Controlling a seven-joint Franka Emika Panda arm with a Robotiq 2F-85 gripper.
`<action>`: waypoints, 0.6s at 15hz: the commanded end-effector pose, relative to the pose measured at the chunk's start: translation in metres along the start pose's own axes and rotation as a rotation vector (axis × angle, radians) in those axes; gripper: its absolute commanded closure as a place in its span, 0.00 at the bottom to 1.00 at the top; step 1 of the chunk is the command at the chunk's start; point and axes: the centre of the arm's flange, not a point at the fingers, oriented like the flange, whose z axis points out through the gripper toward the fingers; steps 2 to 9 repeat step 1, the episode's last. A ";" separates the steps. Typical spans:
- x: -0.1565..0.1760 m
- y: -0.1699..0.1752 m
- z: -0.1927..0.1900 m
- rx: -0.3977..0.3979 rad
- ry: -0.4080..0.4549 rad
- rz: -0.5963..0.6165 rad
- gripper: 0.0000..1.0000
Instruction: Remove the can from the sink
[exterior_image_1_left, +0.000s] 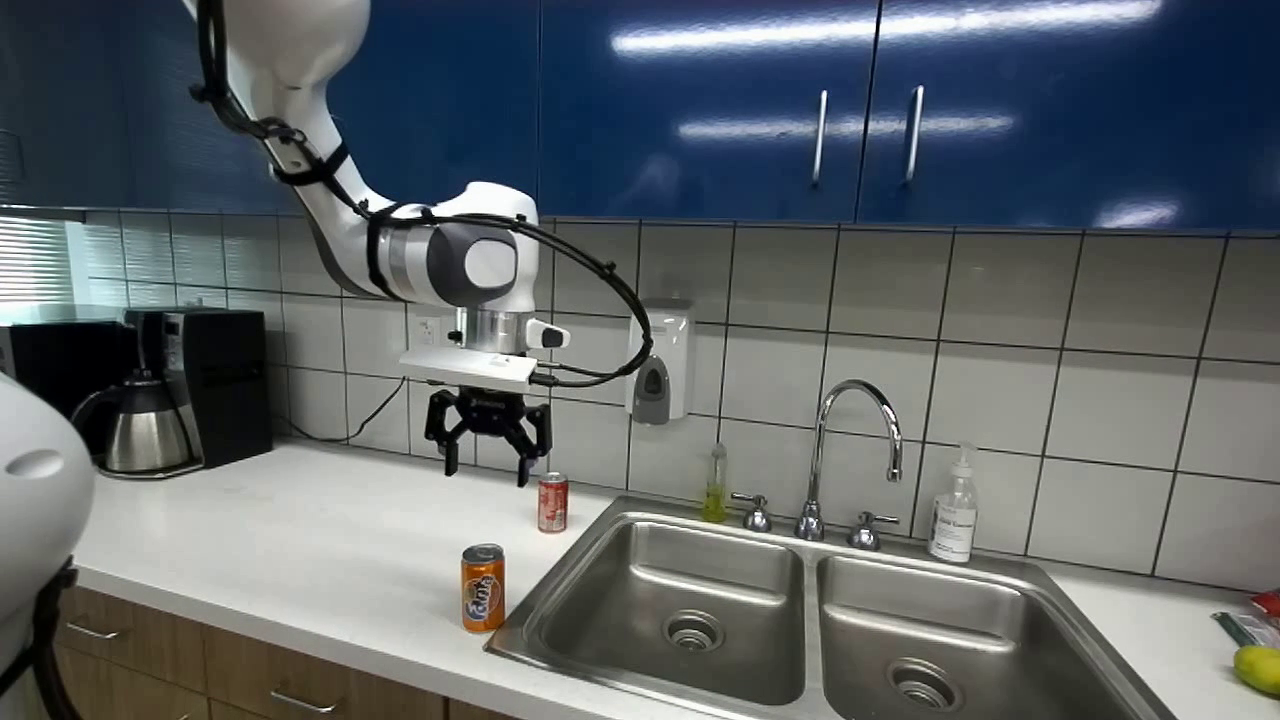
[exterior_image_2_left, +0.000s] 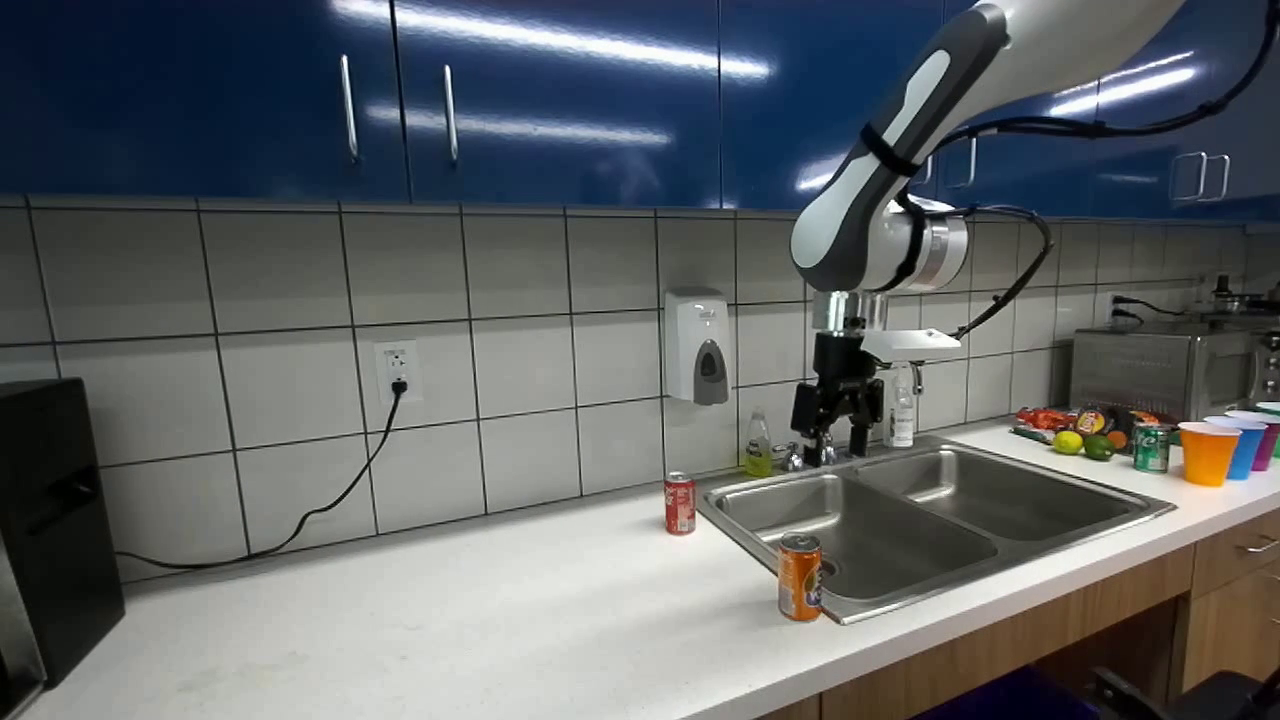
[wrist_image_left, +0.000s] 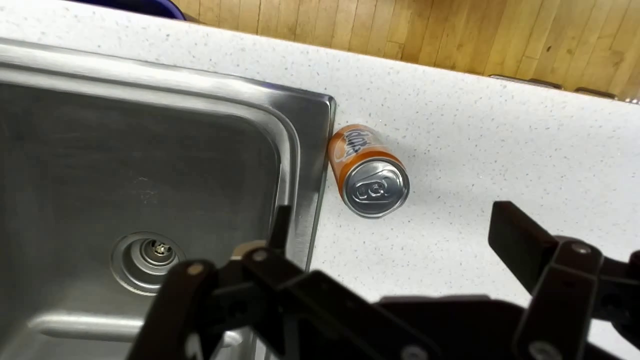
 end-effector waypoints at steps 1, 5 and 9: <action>0.000 0.000 0.001 0.000 -0.001 0.000 0.00; 0.000 0.000 0.001 0.000 -0.001 0.000 0.00; 0.000 0.000 0.001 0.000 -0.001 0.000 0.00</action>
